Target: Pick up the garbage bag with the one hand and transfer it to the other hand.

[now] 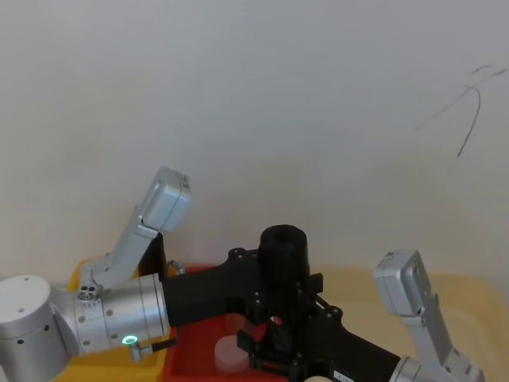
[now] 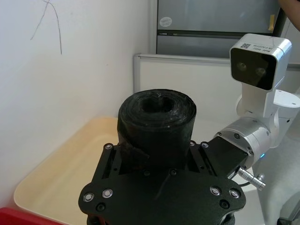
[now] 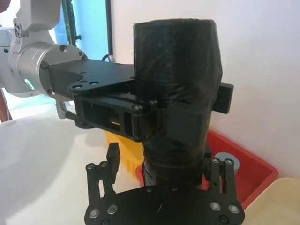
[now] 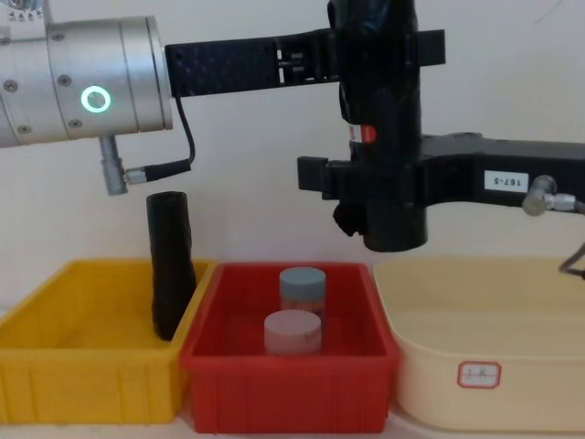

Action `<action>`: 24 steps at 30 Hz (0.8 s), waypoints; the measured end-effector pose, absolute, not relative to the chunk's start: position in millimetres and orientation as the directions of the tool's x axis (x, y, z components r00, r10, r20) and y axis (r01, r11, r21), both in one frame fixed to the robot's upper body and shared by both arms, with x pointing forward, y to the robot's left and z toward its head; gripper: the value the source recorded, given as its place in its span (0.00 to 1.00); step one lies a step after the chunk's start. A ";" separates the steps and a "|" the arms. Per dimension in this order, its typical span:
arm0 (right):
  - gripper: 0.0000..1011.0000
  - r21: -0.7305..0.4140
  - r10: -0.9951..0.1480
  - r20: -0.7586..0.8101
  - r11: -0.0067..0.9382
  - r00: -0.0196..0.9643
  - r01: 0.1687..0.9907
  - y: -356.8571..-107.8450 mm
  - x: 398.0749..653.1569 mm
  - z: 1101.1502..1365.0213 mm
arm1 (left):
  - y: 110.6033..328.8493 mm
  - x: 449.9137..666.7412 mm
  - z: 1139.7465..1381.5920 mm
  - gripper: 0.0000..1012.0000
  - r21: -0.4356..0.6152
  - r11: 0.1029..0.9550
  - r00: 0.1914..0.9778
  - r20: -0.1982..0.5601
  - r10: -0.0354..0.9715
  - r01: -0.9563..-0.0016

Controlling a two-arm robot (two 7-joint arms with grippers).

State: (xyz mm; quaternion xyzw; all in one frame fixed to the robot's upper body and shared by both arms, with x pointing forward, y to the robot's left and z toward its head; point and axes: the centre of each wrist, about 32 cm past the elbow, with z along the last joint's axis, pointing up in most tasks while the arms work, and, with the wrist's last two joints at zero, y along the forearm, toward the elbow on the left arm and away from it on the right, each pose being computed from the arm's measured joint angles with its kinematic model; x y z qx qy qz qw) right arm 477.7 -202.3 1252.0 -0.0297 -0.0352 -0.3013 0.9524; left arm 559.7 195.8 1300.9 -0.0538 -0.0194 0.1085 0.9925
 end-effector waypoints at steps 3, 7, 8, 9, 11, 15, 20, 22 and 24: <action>0.95 -0.035 -0.570 0.084 0.818 0.817 0.574 -201.9 478.2 1252.2 | 194.7 559.4 1300.2 0.49 -0.108 0.971 0.976 0.024 0.215 -0.212; 0.86 -0.034 -0.568 0.084 0.819 0.819 0.572 -201.4 478.8 1252.3 | 193.6 559.2 1299.4 0.49 -0.105 0.972 0.977 0.021 0.214 -0.211; 0.86 -0.034 -0.568 0.084 0.820 0.819 0.572 -201.3 478.9 1252.2 | 193.4 559.1 1299.2 0.49 -0.104 0.972 0.977 0.020 0.213 -0.210; 0.80 -0.034 -0.568 0.084 0.820 0.819 0.572 -201.2 478.9 1252.3 | 193.2 559.1 1299.1 0.49 -0.104 0.972 0.977 0.020 0.213 -0.210; 0.76 -0.033 -0.567 0.084 0.820 0.819 0.571 -201.1 479.2 1252.5 | 192.9 559.0 1298.9 0.49 -0.103 0.973 0.977 0.019 0.212 -0.209; 0.63 -0.033 -0.567 0.083 0.821 0.820 0.571 -200.9 479.5 1252.4 | 192.3 558.9 1298.5 0.49 -0.102 0.973 0.978 0.017 0.210 -0.207; 0.53 -0.033 -0.566 0.083 0.821 0.820 0.570 -200.7 479.6 1252.4 | 191.9 558.9 1298.3 0.49 -0.101 0.973 0.978 0.017 0.210 -0.207; 0.53 -0.033 -0.566 0.082 0.821 0.821 0.570 -200.7 479.6 1252.3 | 191.8 558.9 1298.2 0.49 -0.100 0.973 0.978 0.016 0.210 -0.207; 0.53 -0.032 -0.566 0.079 0.821 0.821 0.570 -200.7 479.5 1252.3 | 191.7 558.9 1298.1 0.49 -0.100 0.973 0.978 0.016 0.210 -0.207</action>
